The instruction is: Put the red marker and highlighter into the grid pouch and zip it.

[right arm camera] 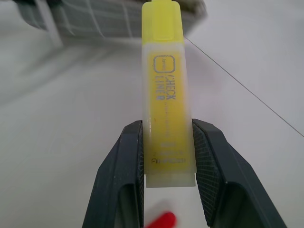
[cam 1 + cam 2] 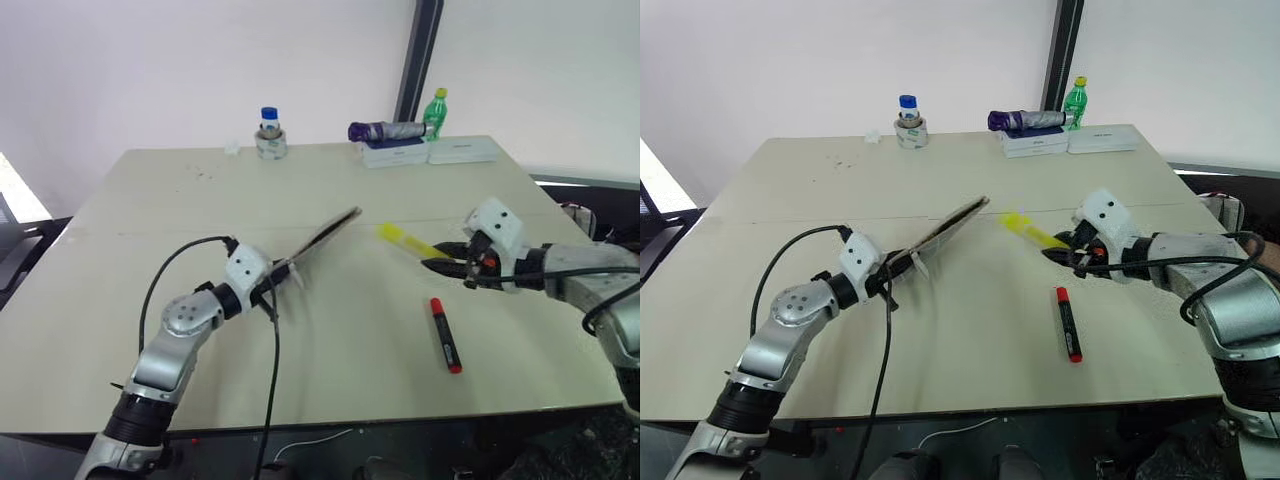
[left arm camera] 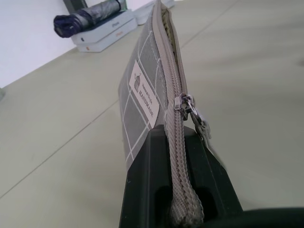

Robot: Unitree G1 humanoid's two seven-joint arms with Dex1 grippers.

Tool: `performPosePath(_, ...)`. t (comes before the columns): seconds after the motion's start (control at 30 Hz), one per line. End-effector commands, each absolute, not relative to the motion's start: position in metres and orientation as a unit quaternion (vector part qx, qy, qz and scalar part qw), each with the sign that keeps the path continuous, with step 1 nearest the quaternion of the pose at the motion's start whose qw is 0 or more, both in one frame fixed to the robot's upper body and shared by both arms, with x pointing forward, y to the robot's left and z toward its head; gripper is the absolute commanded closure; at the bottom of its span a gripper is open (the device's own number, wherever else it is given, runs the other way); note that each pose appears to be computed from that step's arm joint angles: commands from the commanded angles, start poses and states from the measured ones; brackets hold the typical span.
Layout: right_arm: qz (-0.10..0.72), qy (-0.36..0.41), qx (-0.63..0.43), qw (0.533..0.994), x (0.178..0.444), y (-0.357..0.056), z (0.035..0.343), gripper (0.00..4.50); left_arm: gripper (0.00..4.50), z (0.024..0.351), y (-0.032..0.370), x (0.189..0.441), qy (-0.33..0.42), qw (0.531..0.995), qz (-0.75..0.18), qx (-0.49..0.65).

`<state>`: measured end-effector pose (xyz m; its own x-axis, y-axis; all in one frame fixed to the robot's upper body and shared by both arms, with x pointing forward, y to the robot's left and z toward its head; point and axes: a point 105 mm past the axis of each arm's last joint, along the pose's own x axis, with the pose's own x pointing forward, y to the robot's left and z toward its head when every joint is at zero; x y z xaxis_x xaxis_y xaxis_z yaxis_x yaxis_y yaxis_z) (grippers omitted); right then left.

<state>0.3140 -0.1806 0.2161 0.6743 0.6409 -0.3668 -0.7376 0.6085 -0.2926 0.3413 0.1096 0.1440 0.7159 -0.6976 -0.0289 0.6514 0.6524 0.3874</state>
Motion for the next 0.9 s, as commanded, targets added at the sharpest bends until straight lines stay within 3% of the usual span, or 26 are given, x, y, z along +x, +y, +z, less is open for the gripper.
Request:
performPosePath(0.03, 0.388, 0.093, -0.223, 0.890, 0.315, -0.169, 0.228, 3.64, 4.50, 0.142, 0.112, 0.344, -0.058, 0.908, -0.364, 0.197)
performPosePath(0.43, 0.386, 0.120, -0.201, 0.892, 0.333, -0.152, 0.205, 3.64, 4.50, 0.142, 0.098, 0.334, -0.067, 0.902, -0.382, 0.191)
performPosePath(0.9, 0.410, 0.149, -0.206, 0.876, 0.321, -0.154, 0.182, 3.64, 4.50, 0.144, 0.095, 0.331, -0.065, 0.903, -0.385, 0.181)
